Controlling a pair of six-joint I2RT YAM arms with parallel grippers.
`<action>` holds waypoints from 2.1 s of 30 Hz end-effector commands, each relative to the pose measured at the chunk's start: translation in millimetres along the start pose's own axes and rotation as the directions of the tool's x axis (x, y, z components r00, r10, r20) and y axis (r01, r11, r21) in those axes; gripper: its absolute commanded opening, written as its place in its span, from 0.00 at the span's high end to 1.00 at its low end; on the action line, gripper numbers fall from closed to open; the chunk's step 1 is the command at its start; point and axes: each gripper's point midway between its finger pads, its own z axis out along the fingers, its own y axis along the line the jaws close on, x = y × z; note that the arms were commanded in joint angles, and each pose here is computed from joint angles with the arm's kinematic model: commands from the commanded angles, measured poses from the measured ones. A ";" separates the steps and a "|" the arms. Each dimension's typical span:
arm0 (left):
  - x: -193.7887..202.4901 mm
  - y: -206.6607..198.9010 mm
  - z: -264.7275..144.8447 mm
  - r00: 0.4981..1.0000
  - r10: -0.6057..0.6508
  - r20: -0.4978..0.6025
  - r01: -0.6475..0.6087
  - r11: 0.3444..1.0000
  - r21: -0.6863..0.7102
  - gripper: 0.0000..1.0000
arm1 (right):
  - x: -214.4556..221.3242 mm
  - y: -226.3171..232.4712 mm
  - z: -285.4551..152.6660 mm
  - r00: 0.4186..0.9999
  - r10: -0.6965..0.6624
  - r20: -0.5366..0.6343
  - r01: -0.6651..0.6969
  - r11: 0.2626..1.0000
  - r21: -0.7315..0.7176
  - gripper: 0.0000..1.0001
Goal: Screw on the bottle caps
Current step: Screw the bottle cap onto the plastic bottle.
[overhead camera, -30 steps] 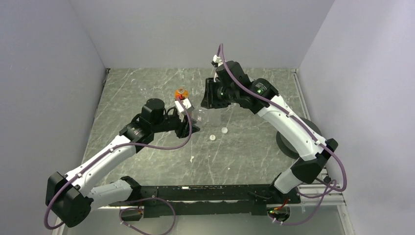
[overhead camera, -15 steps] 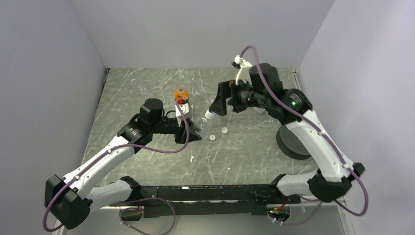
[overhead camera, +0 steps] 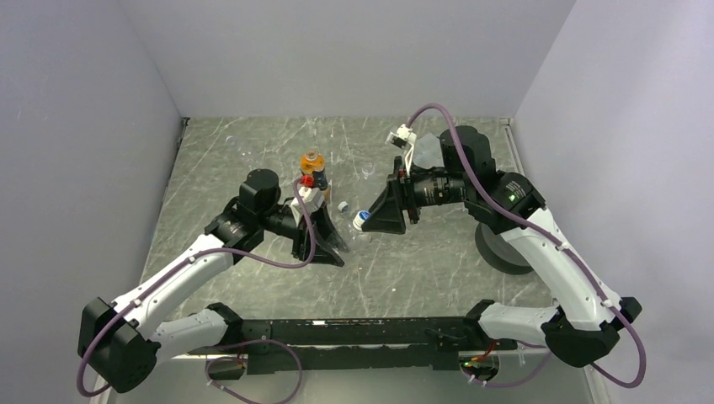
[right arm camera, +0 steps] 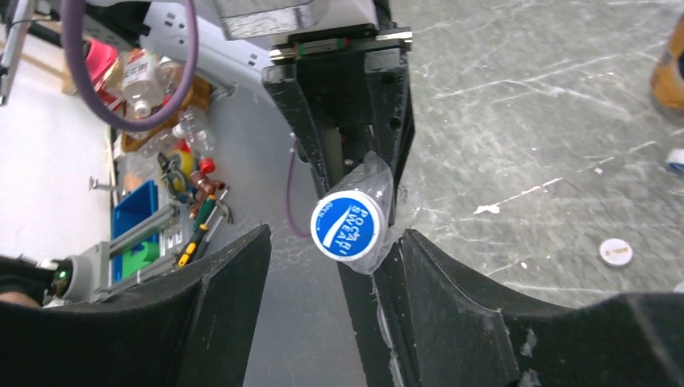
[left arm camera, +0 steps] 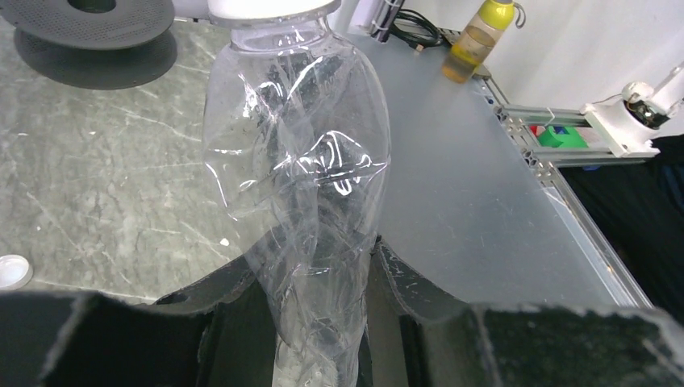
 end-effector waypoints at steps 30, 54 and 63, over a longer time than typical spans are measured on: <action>-1.6 1.9 3.1 1.000 -0.012 0.025 0.011 0.999 0.050 1.00 | 0.1 10.8 12.6 0.998 -0.064 0.002 0.064 0.993 -0.102 0.52; -42.6 95.1 -40.7 0.989 0.148 -0.013 -0.127 0.793 -0.596 1.00 | -12.6 -54.8 27.7 0.977 0.212 -0.006 -0.200 0.933 0.300 0.91; -70.4 129.6 -54.0 0.966 0.246 -0.077 -0.219 0.624 -0.750 1.00 | -24.9 -106.0 39.5 0.940 0.329 0.094 -0.323 0.765 0.556 0.96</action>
